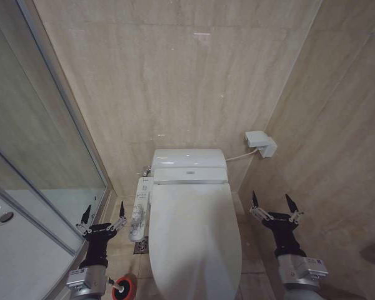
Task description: Open the toilet lid, clean the toilet bowl with a toilet brush, close the toilet lid, and flush.
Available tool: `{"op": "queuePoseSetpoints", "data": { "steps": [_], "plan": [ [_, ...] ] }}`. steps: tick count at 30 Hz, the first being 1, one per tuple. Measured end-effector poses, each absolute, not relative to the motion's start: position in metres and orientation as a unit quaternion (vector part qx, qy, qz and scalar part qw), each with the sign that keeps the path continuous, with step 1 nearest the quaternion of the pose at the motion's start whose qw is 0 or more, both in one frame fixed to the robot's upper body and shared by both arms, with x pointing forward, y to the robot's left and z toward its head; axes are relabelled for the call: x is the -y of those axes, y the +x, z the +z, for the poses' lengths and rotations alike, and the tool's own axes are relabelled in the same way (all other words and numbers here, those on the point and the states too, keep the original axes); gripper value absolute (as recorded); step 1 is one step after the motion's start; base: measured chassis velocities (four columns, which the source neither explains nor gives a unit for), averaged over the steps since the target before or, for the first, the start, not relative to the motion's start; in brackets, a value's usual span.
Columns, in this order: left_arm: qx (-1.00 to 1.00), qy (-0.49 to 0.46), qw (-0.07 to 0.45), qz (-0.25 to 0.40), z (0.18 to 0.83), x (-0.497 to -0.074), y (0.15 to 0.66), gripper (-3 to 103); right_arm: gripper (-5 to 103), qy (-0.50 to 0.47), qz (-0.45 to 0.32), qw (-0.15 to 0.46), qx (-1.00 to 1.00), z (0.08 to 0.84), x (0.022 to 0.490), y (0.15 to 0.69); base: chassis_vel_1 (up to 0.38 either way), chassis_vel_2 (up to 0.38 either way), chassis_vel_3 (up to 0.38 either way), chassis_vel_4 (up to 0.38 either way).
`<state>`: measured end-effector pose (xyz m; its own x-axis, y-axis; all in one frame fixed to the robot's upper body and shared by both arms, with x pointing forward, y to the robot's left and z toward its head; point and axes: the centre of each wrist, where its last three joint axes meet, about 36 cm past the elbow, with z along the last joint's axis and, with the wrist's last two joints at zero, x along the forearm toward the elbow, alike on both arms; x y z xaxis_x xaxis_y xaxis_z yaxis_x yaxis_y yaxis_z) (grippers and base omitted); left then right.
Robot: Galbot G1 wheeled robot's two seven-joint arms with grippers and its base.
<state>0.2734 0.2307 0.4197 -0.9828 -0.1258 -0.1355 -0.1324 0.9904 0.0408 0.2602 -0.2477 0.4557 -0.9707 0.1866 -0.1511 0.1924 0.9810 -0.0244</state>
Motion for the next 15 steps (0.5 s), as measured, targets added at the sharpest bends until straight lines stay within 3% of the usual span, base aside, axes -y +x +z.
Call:
{"op": "queuePoseSetpoints", "data": {
  "steps": [7,15],
  "plan": [
    [-0.996,-0.063,0.065,0.027,0.4173,-0.2316,0.2757,100,100,0.095,-0.019,0.074,-0.992,0.4557,0.2477,0.2602,0.000,0.000,0.000,0.000],
    [-0.996,-0.062,0.065,0.028,0.4134,-0.2331,0.2790,100,100,0.095,-0.019,0.074,-0.992,0.4557,0.2477,0.2603,-0.084,0.077,0.090,-0.099]
  ]
}}
